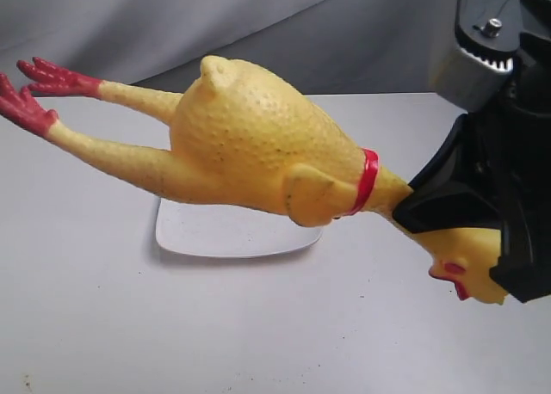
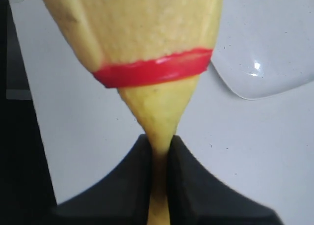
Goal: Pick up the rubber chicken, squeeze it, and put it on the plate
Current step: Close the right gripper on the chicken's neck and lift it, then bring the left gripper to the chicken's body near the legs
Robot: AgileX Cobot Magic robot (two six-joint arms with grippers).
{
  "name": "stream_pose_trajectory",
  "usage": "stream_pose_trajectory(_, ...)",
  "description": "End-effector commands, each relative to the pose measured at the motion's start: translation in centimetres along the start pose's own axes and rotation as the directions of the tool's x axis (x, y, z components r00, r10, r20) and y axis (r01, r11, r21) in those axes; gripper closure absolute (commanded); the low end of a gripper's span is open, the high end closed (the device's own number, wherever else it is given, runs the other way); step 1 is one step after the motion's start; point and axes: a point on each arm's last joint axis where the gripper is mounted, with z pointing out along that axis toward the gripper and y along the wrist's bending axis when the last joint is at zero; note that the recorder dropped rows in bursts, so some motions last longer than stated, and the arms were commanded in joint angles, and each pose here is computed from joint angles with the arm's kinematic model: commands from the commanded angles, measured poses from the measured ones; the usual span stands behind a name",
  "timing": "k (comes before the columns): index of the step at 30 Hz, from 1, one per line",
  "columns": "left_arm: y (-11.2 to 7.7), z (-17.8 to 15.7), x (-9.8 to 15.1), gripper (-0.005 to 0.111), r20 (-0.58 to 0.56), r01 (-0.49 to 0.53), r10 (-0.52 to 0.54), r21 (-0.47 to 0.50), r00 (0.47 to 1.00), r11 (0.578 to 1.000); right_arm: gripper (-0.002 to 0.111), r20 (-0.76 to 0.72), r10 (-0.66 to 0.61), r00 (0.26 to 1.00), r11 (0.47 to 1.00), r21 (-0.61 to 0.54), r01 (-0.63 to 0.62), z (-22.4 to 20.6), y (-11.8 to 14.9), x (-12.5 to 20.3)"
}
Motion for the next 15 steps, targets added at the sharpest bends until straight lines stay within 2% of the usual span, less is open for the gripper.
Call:
stream_pose_trajectory(1, -0.4, -0.5, -2.7, 0.106, 0.300, 0.155, -0.178, 0.100, 0.937, 0.983, 0.108, 0.044, 0.009, 0.999, 1.000, -0.013, -0.008, -0.3, 0.4, -0.4)
stream_pose_trajectory(4, -0.9, -1.4, -4.7, 0.106, 0.487, 0.193, -0.284, 0.229, 0.826, 0.954, 0.108, 0.046, 0.009, 0.999, 1.000, -0.010, -0.009, -0.3, 0.3, -0.4)
stream_pose_trajectory(6, -1.5, -2.2, -5.6, 0.106, 0.560, 0.154, -0.320, 0.323, 0.764, 0.934, 0.108, 0.053, 0.009, 0.999, 1.000, -0.002, -0.009, -0.3, 0.2, -0.5)
stream_pose_trajectory(8, -2.0, -2.7, -6.0, 0.106, 0.610, 0.069, -0.291, 0.360, 0.737, 0.930, 0.108, 0.059, 0.009, 0.998, 1.000, 0.003, -0.009, -0.3, 0.2, -0.5)
stream_pose_trajectory(10, -2.5, -2.3, -5.7, 0.106, 0.560, 0.020, -0.233, 0.359, 0.795, 0.933, 0.108, 0.063, 0.010, 0.998, 1.000, 0.005, -0.010, -0.3, 0.2, -0.6)
stream_pose_trajectory(12, -2.9, -1.9, -6.5, 0.106, 0.490, -0.083, -0.079, 0.301, 0.868, 0.950, 0.108, 0.063, 0.010, 0.998, 1.000, 0.005, -0.010, -0.3, 0.2, -0.6)
stream_pose_trajectory(15, -3.6, -1.9, -8.8, 0.106, 0.471, -0.230, 0.066, 0.300, 0.880, 0.926, 0.108, 0.067, 0.010, 0.998, 1.000, 0.010, -0.011, -0.3, 0.1, -0.6)
